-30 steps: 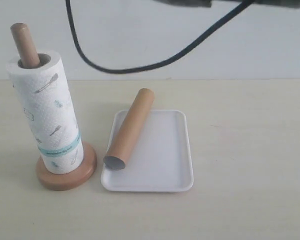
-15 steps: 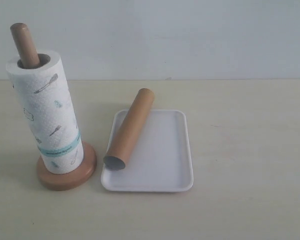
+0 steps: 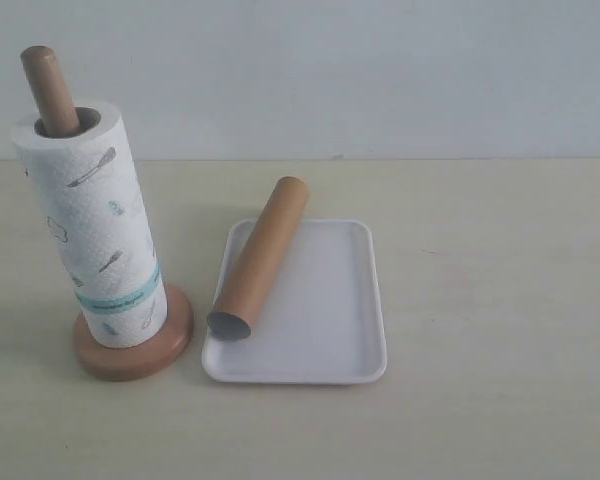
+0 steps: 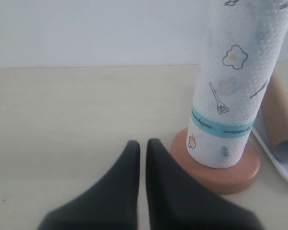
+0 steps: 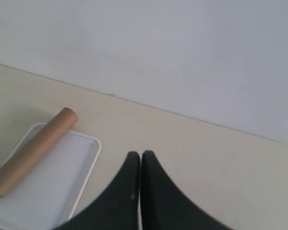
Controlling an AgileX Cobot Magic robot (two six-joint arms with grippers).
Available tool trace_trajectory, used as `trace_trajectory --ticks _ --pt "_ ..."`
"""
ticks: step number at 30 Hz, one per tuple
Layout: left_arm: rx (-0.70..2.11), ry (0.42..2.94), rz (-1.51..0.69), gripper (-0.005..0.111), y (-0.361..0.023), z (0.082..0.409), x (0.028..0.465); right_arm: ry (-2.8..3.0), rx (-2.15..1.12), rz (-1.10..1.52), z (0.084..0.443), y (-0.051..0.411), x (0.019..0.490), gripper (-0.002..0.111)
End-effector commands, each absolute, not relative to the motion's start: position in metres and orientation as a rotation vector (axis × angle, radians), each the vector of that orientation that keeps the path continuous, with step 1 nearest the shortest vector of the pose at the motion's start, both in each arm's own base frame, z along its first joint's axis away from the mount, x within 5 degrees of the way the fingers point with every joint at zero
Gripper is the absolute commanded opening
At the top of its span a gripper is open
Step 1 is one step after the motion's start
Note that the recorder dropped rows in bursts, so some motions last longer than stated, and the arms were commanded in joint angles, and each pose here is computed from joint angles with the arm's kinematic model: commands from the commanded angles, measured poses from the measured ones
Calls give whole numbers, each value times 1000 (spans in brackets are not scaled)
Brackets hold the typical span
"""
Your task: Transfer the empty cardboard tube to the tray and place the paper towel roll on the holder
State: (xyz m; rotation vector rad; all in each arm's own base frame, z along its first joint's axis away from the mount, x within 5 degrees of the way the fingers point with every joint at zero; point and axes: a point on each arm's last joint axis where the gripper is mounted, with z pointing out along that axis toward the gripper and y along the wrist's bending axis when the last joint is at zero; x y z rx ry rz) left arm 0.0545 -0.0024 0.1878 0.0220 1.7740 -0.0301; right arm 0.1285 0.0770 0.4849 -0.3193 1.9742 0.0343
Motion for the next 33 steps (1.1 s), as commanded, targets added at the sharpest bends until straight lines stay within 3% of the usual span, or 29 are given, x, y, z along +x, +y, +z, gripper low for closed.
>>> trace_trajectory --ticks 1,14,21,26,33 --pt "31 1775 -29 4 -3 187 55 1959 -243 76 491 52 111 0" --pt "31 1775 -29 4 -3 187 55 1834 -169 129 505 5 78 0" --pt "31 1775 -29 4 -3 187 55 1819 65 127 499 -21 54 0" --pt "31 1775 -29 4 -3 187 55 1794 259 63 459 -28 35 0" --pt "31 1775 -29 4 -3 187 55 1626 295 174 368 -14 29 0"
